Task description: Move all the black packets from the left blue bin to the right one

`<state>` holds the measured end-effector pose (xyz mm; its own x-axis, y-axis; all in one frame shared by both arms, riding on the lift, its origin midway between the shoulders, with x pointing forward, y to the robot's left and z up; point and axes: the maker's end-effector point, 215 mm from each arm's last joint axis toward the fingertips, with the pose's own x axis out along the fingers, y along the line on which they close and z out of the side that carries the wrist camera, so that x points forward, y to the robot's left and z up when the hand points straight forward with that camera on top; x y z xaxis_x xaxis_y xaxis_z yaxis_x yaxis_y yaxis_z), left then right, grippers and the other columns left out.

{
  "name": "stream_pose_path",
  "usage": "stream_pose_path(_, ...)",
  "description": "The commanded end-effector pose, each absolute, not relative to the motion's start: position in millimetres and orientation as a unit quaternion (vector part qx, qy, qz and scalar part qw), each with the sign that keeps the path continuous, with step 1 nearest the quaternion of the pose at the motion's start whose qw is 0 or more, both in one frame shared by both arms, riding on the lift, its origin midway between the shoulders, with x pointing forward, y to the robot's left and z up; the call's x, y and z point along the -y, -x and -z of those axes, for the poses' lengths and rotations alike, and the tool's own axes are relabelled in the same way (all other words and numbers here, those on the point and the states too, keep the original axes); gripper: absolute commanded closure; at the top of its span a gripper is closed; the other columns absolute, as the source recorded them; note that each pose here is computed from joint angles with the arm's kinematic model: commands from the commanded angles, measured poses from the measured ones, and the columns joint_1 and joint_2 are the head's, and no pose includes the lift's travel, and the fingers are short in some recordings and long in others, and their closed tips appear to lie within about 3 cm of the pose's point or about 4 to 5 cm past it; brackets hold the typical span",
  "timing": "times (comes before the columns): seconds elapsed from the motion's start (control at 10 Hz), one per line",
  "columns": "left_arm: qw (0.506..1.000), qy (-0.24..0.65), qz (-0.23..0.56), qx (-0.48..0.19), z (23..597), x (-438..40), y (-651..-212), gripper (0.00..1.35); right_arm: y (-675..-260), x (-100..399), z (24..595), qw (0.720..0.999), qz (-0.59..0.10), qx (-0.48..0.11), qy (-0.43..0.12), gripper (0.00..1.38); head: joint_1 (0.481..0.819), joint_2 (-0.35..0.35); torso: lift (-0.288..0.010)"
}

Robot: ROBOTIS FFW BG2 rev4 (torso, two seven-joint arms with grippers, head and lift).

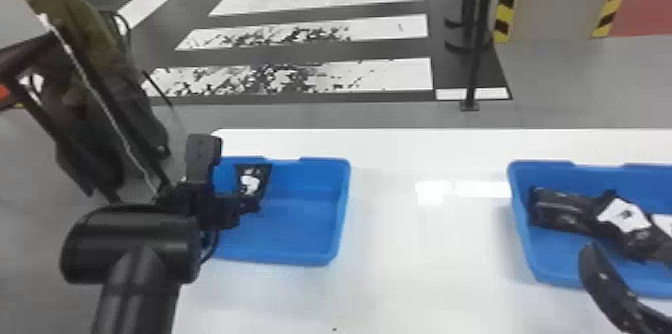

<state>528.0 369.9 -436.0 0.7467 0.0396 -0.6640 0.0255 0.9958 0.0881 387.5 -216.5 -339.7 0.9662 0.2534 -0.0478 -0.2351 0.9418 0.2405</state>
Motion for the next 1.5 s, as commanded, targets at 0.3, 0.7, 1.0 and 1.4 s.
stream_pose_path(0.3,0.958,-0.027,0.187,-0.217,342.8,-190.2,-520.3,1.2,-404.5,186.2,313.1,0.971,-0.176,-0.009,-0.161,0.13,0.695,0.084,-0.14)
stream_pose_path(0.7,0.913,0.007,0.355,-0.199,328.2,-33.2,-471.9,1.2,-422.0,133.1,288.9,0.942,-0.245,0.009,-0.228,0.13,0.695,-0.074,-0.14)
stream_pose_path(1.0,0.89,0.028,0.414,-0.192,317.4,16.9,-447.7,1.2,-436.6,118.3,286.4,0.936,-0.261,0.013,-0.238,0.15,0.695,-0.143,-0.14)
stream_pose_path(1.4,0.869,0.044,0.455,-0.192,310.9,50.2,-426.1,1.2,-461.6,125.6,286.5,0.936,-0.252,0.02,-0.245,0.64,0.695,-0.204,-0.14)
